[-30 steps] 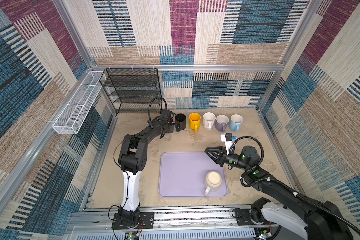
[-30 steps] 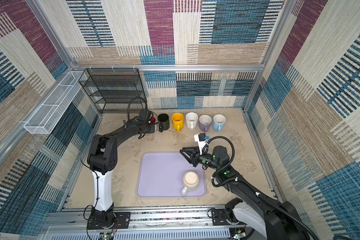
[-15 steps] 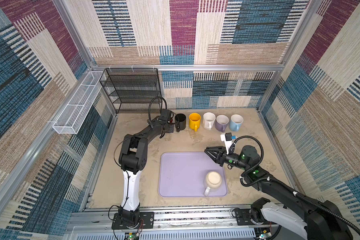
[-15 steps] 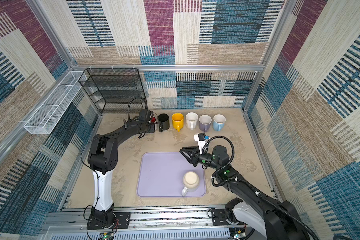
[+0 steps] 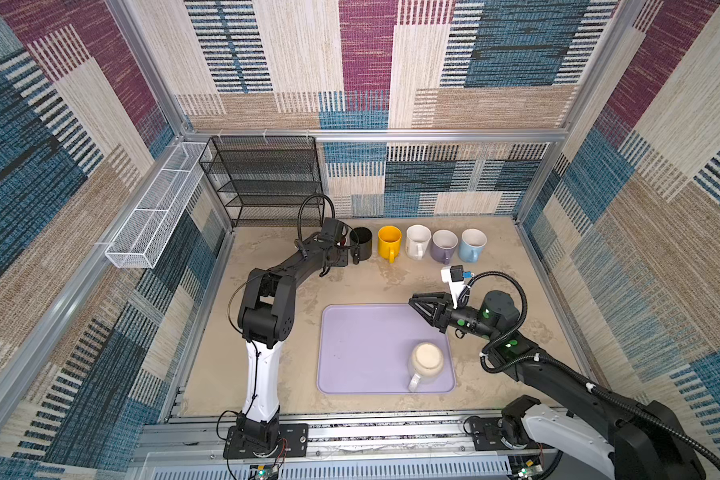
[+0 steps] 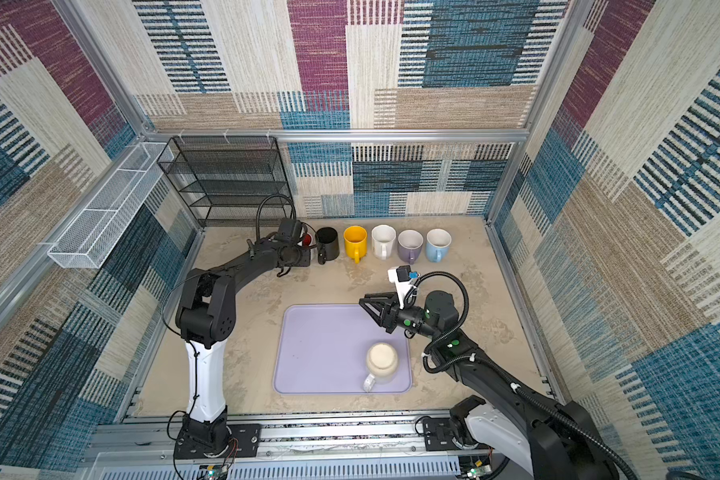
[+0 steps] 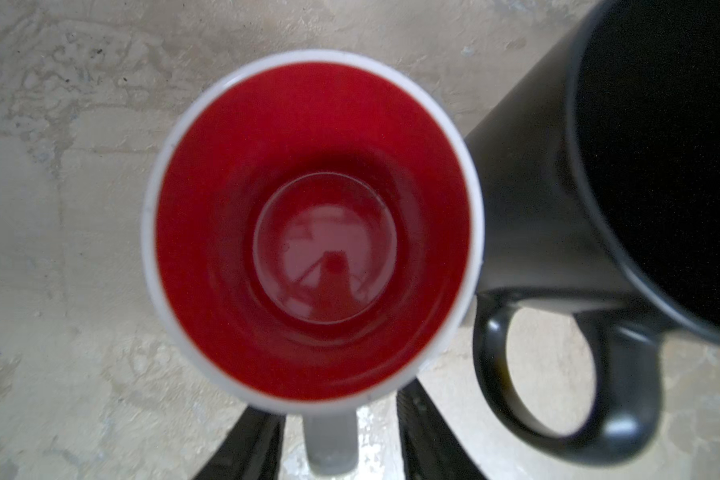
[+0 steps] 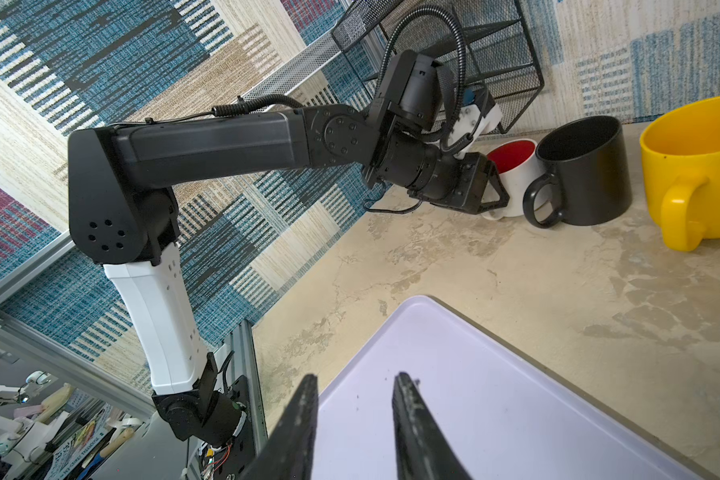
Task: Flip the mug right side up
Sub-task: 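Lower the white mug upright onto the table with the left gripper, then open the left gripper and lift it away from the red-lined white mug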
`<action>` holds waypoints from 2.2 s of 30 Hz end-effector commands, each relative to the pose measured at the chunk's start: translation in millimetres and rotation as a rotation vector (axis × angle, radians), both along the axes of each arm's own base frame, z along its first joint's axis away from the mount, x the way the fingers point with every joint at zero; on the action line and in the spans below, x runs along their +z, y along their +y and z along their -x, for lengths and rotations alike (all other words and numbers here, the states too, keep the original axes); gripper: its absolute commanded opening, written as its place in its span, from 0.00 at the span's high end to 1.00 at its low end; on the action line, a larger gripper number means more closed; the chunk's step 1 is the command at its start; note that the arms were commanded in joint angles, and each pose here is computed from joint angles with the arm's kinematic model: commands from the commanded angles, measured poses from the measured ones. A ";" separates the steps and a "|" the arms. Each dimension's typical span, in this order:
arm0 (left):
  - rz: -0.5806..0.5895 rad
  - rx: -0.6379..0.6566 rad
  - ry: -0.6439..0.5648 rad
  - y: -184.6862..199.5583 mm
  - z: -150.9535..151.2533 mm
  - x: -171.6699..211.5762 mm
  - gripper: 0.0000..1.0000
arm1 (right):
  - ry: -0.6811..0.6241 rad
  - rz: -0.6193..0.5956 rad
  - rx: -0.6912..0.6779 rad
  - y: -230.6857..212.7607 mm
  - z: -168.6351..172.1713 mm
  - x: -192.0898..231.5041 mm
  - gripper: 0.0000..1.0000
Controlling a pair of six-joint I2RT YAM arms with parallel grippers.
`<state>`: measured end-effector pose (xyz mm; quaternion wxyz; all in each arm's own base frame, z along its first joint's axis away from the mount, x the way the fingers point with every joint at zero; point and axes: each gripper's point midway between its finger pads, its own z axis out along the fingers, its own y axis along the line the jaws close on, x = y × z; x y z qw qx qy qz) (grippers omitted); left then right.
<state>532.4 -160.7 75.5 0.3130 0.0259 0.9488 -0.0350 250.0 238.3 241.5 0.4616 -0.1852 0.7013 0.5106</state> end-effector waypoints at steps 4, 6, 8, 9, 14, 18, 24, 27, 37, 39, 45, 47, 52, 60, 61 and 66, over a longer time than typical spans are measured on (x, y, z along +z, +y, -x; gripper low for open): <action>0.002 -0.020 -0.005 -0.5 3.3 8.0 0.42 | -0.018 -0.005 0.001 0.1 0.1 4.5 0.66; 0.004 -0.023 -0.009 -1.0 4.3 10.3 0.38 | -0.014 -0.004 0.001 0.3 -0.1 4.2 0.66; 0.007 -0.025 -0.014 -1.0 4.7 12.5 0.37 | -0.012 -0.004 0.002 0.5 -0.2 3.9 0.66; 0.007 -0.026 -0.016 -1.0 4.7 13.9 0.36 | -0.010 -0.003 0.002 0.5 -0.5 3.2 0.66; 0.023 -0.027 -0.023 -1.6 8.4 19.8 0.30 | -0.002 0.002 0.000 0.3 -0.6 1.4 0.66; 0.032 -0.026 -0.029 -1.0 13.2 25.7 0.28 | -0.003 0.005 -0.009 -1.1 -0.6 1.2 0.66; 0.068 -0.030 -0.051 -2.5 23.6 38.0 0.27 | -0.001 0.011 -0.020 -2.0 -2.6 -0.2 0.66; 0.069 -0.019 -0.070 1.0 29.4 44.6 0.26 | 0.006 0.012 -0.019 -1.0 -3.9 -1.9 0.66; 0.097 -0.032 -0.144 7.3 54.6 80.3 0.26 | 0.022 0.014 -0.019 1.6 -9.0 -7.1 0.66; 0.107 -0.040 -0.154 7.0 60.8 87.2 0.25 | 0.024 0.011 -0.020 1.9 -9.9 -7.4 0.66; 0.121 -0.094 -0.196 0.6 81.5 111.4 0.25 | 0.032 0.005 -0.018 3.9 -13.2 -8.2 0.66; 0.116 -0.110 -0.198 -0.7 90.0 115.1 0.25 | 0.034 0.004 -0.014 5.0 -14.0 -8.2 0.67; 0.133 -0.140 -0.175 -5.2 118.2 113.3 0.25 | 0.040 0.002 -0.010 6.4 -15.9 -8.9 0.67; 0.184 -0.208 -0.134 -24.2 169.0 97.0 0.26 | 0.078 0.037 -0.012 8.7 -20.8 -23.1 0.67; 0.201 -0.215 -0.137 -26.6 173.8 98.3 0.26 | 0.087 0.051 -0.021 8.1 -23.0 -26.1 0.67; 0.239 -0.264 -0.131 -38.6 198.3 98.3 0.27 | 0.128 0.130 -0.086 0.0 -30.3 -43.7 0.67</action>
